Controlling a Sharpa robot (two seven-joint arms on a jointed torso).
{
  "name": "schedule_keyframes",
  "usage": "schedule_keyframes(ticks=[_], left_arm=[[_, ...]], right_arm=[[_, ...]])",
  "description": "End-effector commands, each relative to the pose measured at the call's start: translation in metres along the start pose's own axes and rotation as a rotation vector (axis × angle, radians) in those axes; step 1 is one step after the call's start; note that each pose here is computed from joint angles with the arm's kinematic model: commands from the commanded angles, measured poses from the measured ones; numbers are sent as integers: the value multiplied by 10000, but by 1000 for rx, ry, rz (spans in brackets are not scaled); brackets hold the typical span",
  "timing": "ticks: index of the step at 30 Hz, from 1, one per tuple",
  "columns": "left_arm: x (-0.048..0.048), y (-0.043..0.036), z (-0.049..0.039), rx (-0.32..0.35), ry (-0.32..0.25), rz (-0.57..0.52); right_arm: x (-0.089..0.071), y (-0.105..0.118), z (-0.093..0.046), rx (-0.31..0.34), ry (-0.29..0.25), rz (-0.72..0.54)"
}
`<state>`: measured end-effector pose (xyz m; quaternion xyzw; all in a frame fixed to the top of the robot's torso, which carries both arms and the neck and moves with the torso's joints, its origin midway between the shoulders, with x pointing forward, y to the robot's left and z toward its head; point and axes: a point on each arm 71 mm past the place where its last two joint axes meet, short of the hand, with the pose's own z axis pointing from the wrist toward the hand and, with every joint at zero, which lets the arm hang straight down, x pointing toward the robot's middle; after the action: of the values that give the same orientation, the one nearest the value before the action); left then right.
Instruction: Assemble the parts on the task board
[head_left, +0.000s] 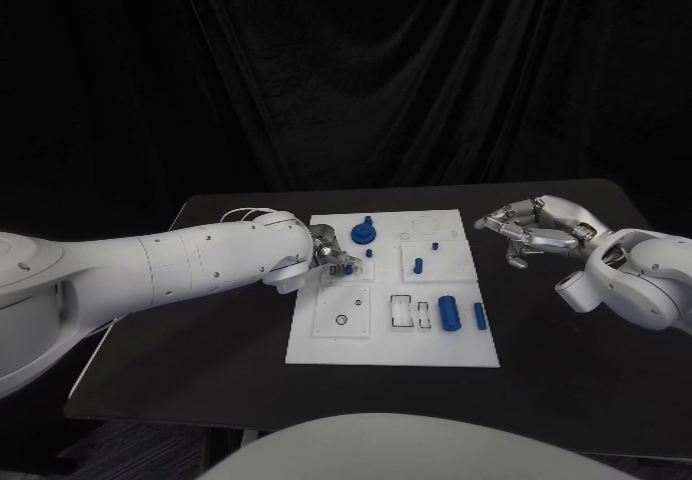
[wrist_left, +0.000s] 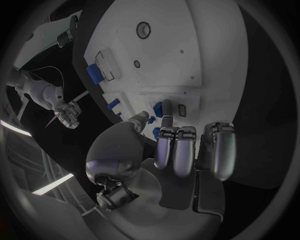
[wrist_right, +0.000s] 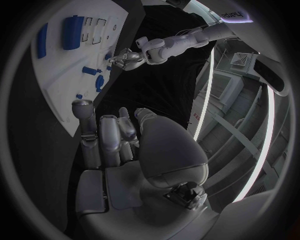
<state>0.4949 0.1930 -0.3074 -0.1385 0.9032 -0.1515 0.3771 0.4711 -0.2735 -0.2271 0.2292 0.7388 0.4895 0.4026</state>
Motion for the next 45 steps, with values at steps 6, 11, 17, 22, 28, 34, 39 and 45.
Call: schedule_keyframes(ticks=[6, 11, 17, 22, 28, 34, 39, 45], left_arm=[[10, 97, -90, -10, -52, -35], [-179, 50, -244, 32, -108, -55], [-448, -50, -437, 82, -153, -51], [-618, -70, -554, 90, -171, -42], [-739, 25, -560, 31, -152, -22], [-837, 113, -439, -38, -131, 2], [-884, 100, -325, -51, -130, 12], [-892, 70, -210, -54, -138, 33]], right_arm=[[2, -26, -21, 19, 6, 6], [-3, -26, -27, 19, 4, 3], [-4, -22, -26, 13, 2, 1], [-1, -21, -26, 13, 5, 2], [9, -19, -18, 13, 11, 3], [19, -14, -12, 12, 17, 4], [22, -13, -15, 12, 19, 5], [26, -9, -18, 9, 20, 5]])
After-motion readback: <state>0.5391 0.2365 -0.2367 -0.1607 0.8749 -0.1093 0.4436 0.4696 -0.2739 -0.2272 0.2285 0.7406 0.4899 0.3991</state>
